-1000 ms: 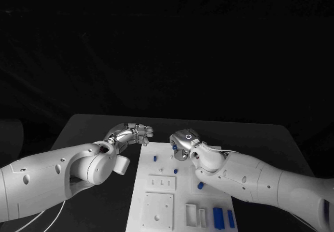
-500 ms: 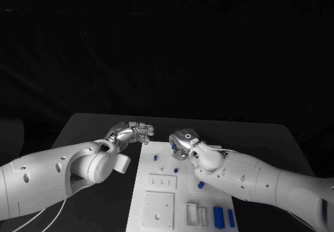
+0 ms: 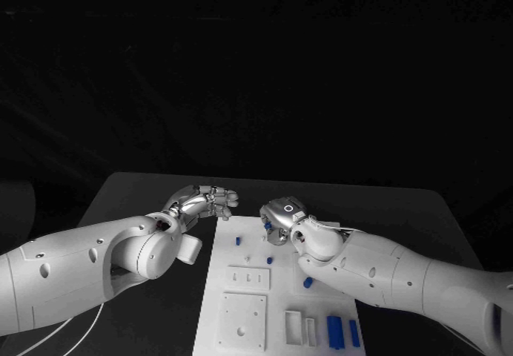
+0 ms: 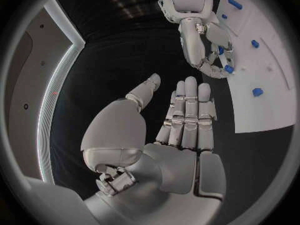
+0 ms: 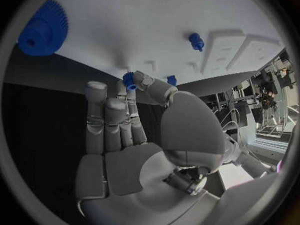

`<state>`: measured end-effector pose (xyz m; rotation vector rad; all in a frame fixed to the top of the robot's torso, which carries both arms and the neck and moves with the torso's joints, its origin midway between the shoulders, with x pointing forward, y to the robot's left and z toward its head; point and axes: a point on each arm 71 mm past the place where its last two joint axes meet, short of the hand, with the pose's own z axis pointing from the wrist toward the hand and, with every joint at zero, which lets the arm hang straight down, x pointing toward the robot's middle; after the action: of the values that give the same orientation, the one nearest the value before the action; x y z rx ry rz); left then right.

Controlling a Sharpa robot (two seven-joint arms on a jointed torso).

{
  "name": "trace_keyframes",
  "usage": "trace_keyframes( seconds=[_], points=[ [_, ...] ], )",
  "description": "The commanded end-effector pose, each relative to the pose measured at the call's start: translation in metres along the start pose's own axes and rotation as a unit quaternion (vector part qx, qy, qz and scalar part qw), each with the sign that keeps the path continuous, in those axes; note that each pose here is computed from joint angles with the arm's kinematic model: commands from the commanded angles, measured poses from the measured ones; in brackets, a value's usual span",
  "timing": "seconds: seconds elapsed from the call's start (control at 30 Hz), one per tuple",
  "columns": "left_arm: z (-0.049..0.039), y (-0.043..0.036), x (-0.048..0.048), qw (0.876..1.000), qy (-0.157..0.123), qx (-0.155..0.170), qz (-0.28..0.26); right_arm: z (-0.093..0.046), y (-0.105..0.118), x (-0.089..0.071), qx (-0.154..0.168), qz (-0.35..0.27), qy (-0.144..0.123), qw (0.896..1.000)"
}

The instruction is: Assemble the parts on the task board

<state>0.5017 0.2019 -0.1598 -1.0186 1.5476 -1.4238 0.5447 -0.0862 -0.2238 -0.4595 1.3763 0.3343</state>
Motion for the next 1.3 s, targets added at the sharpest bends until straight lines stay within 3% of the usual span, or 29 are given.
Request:
trace_keyframes(
  seconds=[0.03,1.3],
  points=[
    [0.0004,-0.0018,0.0035,1.000,0.009,0.005,0.001,0.0008,0.0025,0.0018,-0.007,-0.001,0.011,1.000],
    [-0.0001,-0.0025,0.0044,1.000,0.010,0.005,0.000,0.0051,0.0016,0.0043,0.000,-0.006,0.017,1.000]
  ],
)
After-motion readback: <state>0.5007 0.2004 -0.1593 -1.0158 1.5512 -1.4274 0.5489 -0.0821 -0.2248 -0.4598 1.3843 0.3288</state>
